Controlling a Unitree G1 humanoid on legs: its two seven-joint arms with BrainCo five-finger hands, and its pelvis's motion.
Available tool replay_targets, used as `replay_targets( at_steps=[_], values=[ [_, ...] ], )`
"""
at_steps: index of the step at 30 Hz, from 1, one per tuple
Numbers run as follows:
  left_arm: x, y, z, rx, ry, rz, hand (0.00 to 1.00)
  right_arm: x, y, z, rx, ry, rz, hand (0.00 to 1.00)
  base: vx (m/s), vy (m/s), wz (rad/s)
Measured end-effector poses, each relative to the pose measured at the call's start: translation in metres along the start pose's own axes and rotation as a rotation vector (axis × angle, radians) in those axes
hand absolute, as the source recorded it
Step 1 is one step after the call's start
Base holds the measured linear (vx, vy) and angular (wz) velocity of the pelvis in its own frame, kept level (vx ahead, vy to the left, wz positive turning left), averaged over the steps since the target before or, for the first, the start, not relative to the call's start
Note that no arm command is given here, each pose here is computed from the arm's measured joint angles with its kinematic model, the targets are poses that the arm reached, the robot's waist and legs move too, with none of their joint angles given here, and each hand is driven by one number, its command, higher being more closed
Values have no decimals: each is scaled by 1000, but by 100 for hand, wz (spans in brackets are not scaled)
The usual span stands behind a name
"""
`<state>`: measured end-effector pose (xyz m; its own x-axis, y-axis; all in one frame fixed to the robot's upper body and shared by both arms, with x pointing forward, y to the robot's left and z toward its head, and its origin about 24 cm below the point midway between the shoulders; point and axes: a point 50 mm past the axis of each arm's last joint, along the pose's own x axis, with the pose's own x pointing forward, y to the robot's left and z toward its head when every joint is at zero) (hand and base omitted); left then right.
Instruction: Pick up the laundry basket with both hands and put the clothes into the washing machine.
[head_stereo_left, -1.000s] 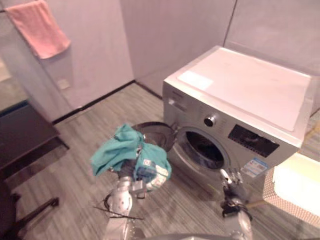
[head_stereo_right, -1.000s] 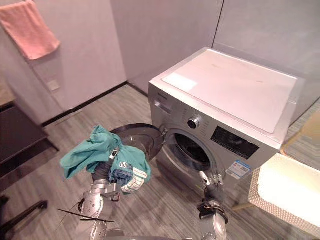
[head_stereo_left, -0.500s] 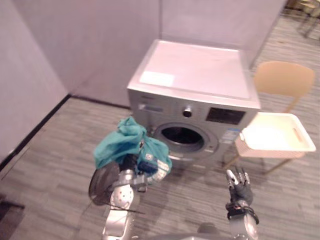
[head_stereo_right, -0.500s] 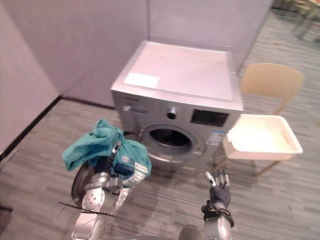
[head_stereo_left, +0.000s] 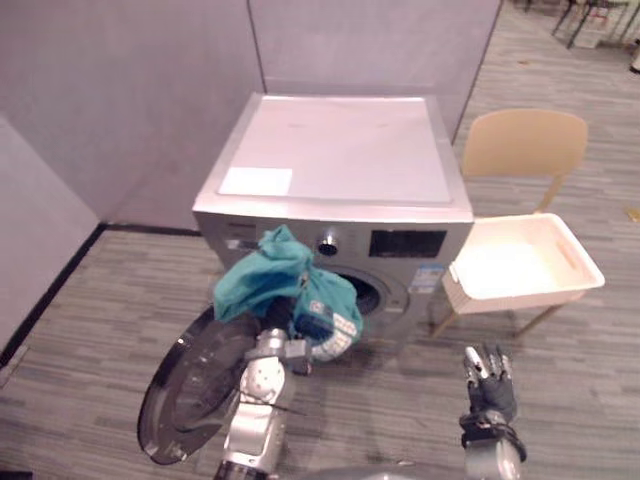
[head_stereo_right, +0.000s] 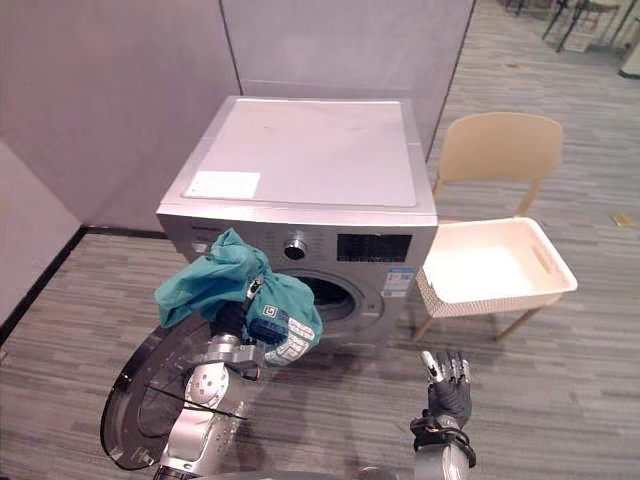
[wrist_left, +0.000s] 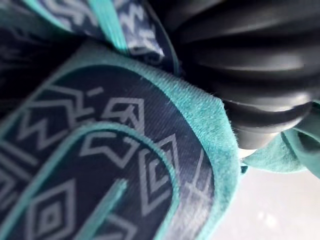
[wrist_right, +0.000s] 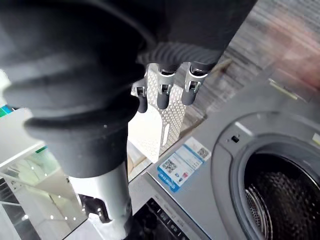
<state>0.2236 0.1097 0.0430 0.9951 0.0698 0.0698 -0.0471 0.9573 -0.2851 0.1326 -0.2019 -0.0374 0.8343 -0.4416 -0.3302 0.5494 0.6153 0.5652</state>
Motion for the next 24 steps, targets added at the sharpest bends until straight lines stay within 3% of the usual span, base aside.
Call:
replay_targets(
  at_steps=[10, 17, 24],
  values=[
    [-18, 15, -10, -9, 62, 54, 100, -5, 3, 3, -33, 8, 40, 0, 169, 162, -50],
    [-23, 26, -9, 9, 68, 95, 100, -10, 3, -18, -26, 85, 32, 0, 219, 300, -1],
    [-28, 24, -3, 8, 35, 73, 100, -10, -6, -33, -83, 161, 23, 0, 96, 87, -27]
  ],
)
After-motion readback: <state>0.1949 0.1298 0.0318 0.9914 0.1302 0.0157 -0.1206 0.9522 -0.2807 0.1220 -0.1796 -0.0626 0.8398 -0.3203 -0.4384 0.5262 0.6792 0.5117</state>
